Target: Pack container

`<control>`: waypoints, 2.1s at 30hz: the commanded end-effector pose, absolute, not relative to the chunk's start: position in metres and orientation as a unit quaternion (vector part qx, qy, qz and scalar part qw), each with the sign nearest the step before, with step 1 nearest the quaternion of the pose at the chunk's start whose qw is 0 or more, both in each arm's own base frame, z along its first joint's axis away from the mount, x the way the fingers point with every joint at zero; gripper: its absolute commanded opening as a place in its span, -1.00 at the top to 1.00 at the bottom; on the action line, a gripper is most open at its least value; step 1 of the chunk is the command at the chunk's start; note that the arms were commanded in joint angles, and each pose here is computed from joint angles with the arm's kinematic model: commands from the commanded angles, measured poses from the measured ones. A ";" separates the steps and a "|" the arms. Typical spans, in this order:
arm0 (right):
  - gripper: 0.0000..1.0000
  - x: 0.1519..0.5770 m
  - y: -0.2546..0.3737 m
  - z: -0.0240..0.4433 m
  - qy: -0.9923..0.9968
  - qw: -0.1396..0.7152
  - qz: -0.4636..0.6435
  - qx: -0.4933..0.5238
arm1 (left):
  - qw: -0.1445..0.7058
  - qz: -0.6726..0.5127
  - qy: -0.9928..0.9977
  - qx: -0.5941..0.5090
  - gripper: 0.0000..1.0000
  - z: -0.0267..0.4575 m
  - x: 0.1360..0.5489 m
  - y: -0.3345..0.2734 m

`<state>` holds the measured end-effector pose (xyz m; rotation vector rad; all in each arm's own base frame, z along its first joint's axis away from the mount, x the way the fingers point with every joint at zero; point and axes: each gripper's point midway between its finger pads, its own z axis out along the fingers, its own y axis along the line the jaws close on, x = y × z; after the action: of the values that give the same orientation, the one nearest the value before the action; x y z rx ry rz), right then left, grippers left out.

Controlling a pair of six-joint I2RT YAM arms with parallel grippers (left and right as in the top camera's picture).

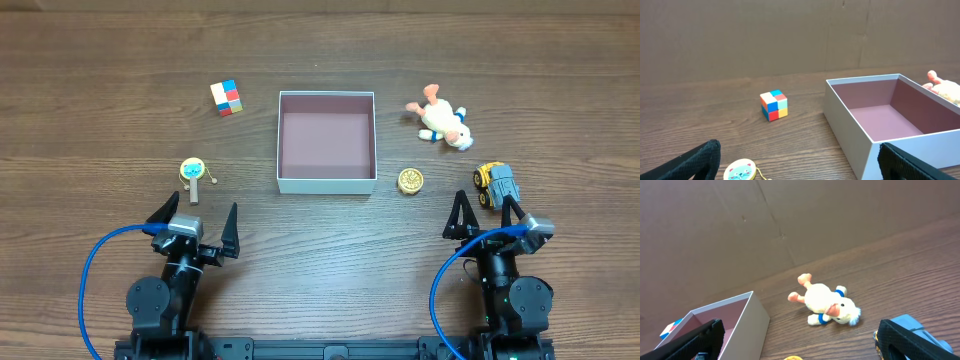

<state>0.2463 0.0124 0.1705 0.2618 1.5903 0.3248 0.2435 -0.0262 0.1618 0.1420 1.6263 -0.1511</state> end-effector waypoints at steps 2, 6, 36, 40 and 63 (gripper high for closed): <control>-0.99 0.246 0.012 0.170 0.704 0.683 0.149 0.120 | 0.686 -0.058 0.722 0.068 -1.00 0.163 0.244 -0.024; -1.00 0.246 0.018 0.170 0.706 0.680 0.163 0.112 | 0.687 -0.058 0.722 0.068 -1.00 0.163 0.244 -0.024; -1.00 0.248 0.024 0.353 0.836 0.545 0.047 -0.031 | 0.687 -0.058 0.722 0.068 -1.00 0.163 0.244 -0.024; -1.00 0.261 0.002 0.348 0.894 0.448 -0.019 -0.004 | 0.687 -0.058 0.722 0.068 -1.00 0.163 0.244 -0.024; -1.00 0.309 -0.011 0.229 0.983 0.157 -0.065 -0.070 | 0.686 -0.058 0.722 0.068 -1.00 0.163 0.244 -0.024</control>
<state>0.3058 0.0022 0.2161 -0.1957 2.8477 -0.1353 0.2436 -0.0261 0.1618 0.1418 1.6252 -0.1506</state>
